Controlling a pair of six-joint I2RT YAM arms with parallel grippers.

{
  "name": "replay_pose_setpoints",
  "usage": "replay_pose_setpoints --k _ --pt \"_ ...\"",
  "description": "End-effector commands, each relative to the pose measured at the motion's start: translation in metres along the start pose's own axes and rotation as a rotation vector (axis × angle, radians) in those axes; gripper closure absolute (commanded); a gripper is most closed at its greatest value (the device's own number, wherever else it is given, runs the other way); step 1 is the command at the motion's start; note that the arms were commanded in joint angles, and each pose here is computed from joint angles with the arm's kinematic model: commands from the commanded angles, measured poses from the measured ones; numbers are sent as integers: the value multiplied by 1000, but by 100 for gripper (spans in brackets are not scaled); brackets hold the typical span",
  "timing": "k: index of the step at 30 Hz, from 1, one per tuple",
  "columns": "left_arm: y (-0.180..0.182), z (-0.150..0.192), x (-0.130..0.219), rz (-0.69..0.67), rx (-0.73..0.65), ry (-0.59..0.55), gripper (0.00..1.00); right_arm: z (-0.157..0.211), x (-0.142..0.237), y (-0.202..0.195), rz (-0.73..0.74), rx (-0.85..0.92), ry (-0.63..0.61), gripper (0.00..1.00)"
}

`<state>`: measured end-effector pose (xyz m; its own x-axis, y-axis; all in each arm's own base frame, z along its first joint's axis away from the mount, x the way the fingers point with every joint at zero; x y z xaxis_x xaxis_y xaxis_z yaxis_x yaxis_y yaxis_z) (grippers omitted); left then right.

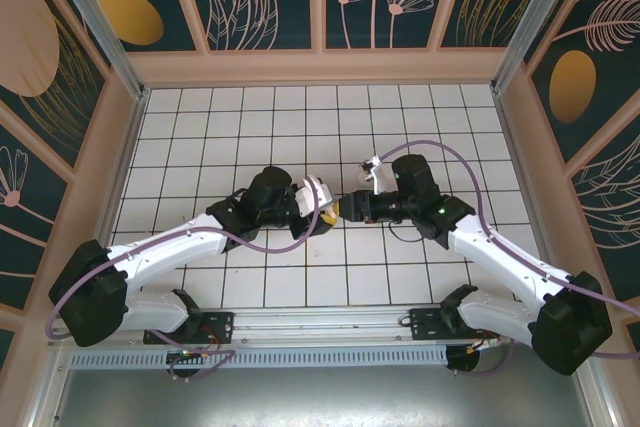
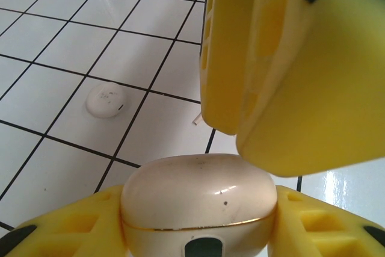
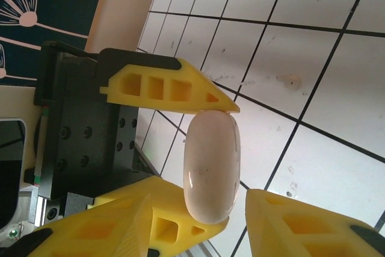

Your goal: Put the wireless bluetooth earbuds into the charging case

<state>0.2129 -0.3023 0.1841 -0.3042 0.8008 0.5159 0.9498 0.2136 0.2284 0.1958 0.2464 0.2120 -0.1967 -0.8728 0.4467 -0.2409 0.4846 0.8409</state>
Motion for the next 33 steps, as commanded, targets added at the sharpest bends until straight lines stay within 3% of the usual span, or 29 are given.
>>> replay_pose_setpoints --k 1,10,26,33 --pt "-1 -15 2 9 -8 -62 56 -1 -5 4 -23 10 1 55" --pt "0 -21 1 13 3 -88 56 2 -13 3 -17 13 18 58" --pt "5 -32 2 3 -3 -115 56 4 -15 1 3 17 31 77" --pt "6 -34 3 1 -1 -115 48 0 -13 3 13 37 3 81"
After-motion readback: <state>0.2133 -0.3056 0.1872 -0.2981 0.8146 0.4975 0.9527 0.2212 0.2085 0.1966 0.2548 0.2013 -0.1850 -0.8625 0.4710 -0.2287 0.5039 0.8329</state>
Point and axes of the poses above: each hand's point on the last joint's axis, 136 mm out from that joint toward the fingers, its own x axis back along the fingers, its own y axis along the line the jaws close on, z = x × y, the point moved 3 cm from there along x, back along the fingers, and after that the axes turned 12 degrees about -x, right-handed, at the moved point
